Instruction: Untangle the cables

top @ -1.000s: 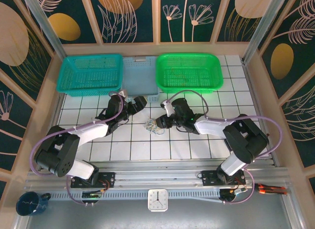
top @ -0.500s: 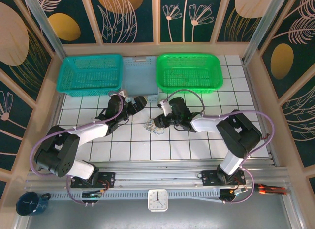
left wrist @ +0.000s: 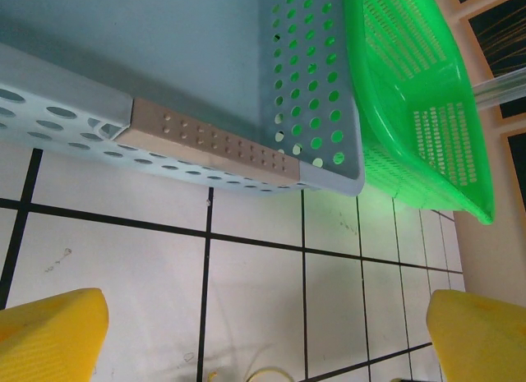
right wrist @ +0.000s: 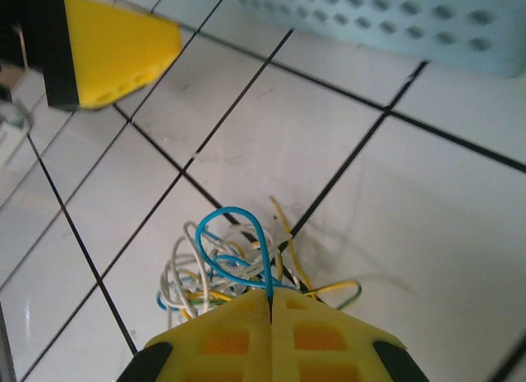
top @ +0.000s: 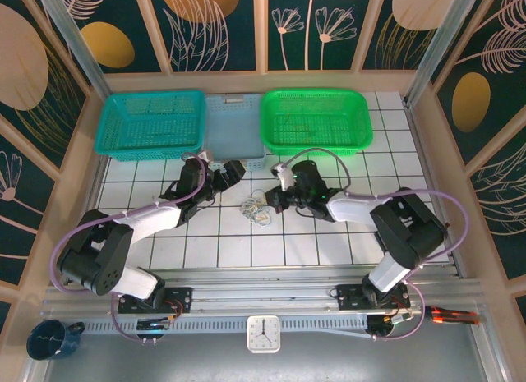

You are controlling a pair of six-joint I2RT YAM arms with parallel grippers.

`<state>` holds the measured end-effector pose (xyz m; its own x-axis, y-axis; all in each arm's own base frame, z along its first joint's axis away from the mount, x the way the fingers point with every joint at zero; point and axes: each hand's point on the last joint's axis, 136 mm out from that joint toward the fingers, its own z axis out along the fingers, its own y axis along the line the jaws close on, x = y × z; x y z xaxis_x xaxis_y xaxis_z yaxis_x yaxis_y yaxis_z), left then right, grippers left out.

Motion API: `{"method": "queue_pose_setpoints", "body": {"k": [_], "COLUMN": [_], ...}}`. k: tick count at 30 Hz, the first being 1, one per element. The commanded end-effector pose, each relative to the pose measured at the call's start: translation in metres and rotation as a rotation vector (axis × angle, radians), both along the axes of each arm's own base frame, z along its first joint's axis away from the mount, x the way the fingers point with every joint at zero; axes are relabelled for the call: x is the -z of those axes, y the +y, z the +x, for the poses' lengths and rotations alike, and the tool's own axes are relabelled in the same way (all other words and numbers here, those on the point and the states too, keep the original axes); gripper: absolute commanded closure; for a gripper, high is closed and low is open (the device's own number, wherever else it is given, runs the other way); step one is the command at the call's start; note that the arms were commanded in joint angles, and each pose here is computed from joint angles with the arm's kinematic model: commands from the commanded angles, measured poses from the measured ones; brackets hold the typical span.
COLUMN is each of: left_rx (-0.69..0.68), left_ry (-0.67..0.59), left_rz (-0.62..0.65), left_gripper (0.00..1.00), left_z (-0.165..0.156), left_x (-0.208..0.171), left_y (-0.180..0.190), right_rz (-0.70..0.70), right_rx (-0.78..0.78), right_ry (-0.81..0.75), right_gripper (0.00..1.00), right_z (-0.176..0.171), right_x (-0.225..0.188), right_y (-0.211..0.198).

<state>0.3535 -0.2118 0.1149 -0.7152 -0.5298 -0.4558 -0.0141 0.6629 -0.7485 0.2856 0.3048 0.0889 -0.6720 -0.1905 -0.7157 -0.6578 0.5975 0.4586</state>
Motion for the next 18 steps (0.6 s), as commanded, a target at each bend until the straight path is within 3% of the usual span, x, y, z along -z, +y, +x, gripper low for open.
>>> {"method": "queue_pose_setpoints", "body": {"k": [1, 7, 18], "left_rx": [0.002, 0.042, 0.286], "left_ry": [-0.021, -0.043, -0.100], "left_rz": [-0.013, -0.003, 0.054], "left_gripper": [0.01, 0.01, 0.01], "left_z": [0.002, 0.000, -0.015], "left_x": [-0.006, -0.007, -0.011], "left_y": [0.000, -0.004, -0.035], "right_rz": [0.115, 0.219, 0.272], "right_rx": [0.062, 0.142, 0.194], "right_ry": [-0.014, -0.001, 0.031], "right_gripper": [1.00, 1.00, 1.00], "right_z": [0.006, 0.011, 0.021], "right_x": [-0.027, -0.044, -0.044], "right_y": [-0.010, -0.025, -0.027]}}
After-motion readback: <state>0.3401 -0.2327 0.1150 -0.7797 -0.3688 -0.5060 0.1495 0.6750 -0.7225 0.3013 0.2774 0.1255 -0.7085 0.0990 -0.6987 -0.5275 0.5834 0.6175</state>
